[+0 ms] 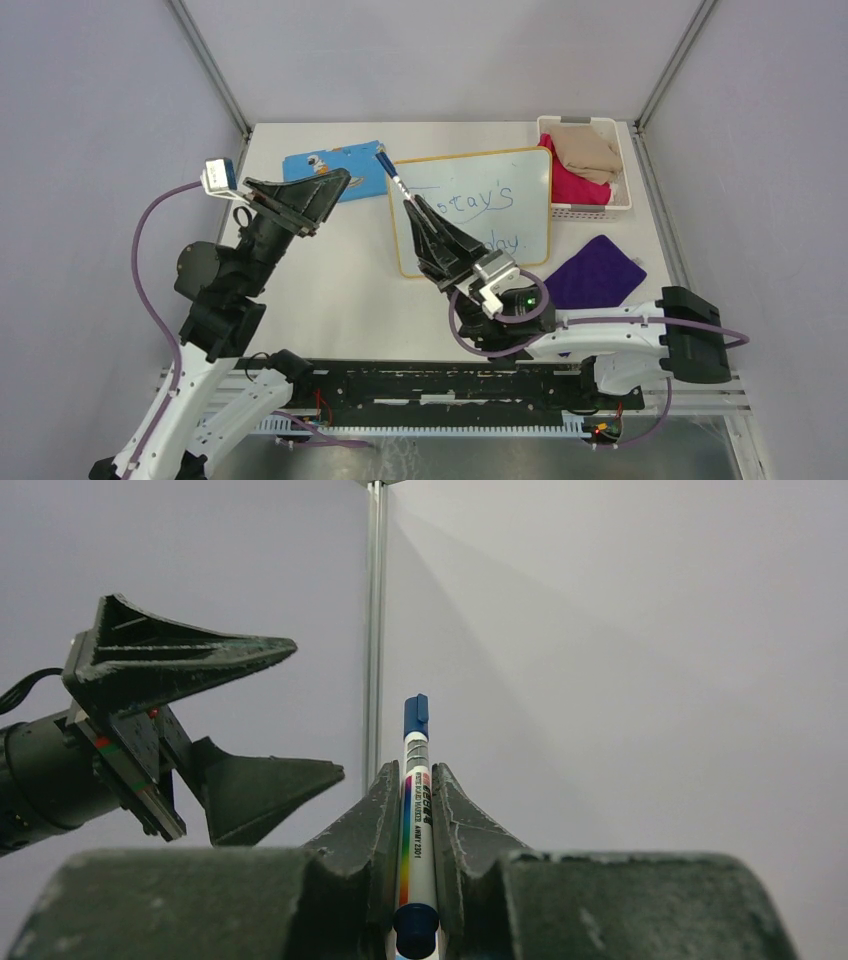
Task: Write a sentence on the whiteboard
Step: Close the whiteboard marker at the center of the board.
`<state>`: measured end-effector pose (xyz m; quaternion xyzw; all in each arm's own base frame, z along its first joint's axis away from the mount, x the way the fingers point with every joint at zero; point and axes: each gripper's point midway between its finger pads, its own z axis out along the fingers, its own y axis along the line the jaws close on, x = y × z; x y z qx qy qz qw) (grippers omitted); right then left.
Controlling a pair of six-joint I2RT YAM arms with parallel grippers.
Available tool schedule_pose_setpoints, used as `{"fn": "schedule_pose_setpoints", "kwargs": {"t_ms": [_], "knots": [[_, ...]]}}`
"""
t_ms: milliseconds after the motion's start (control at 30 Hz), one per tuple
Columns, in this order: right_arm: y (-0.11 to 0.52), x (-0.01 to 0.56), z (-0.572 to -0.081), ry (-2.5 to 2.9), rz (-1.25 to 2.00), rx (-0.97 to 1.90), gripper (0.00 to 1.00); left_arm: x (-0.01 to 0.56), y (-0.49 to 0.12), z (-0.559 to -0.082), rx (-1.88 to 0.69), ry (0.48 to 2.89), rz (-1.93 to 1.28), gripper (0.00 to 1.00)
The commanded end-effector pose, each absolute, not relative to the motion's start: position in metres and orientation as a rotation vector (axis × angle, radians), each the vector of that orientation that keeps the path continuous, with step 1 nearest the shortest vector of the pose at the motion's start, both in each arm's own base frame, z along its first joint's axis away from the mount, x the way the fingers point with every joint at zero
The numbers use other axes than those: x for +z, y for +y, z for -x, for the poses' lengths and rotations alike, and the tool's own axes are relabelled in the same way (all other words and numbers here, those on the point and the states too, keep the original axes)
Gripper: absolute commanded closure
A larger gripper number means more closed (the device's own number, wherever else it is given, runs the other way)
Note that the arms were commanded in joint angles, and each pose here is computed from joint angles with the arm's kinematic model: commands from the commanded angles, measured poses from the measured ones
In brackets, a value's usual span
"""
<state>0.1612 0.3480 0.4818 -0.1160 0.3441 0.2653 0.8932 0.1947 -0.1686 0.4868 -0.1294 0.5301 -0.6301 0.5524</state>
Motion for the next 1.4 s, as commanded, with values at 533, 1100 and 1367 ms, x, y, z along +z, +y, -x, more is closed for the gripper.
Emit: {"fn": "schedule_pose_setpoints", "kwargs": {"t_ms": [533, 1100, 1367], "knots": [[0.302, 0.488, -0.143, 0.669, 0.225, 0.650, 1.00, 0.513, -0.191, -0.206, -1.424, 1.174, 0.062, 0.03], [0.311, 0.487, -0.139, 0.672, 0.242, 0.672, 1.00, 0.511, -0.221, -0.200, -1.679, 1.159, -0.011, 0.12], [0.318, 0.488, -0.140, 0.674, 0.244, 0.670, 1.00, 0.511, -0.224, -0.195, -1.719, 1.151, -0.034, 0.29]]}}
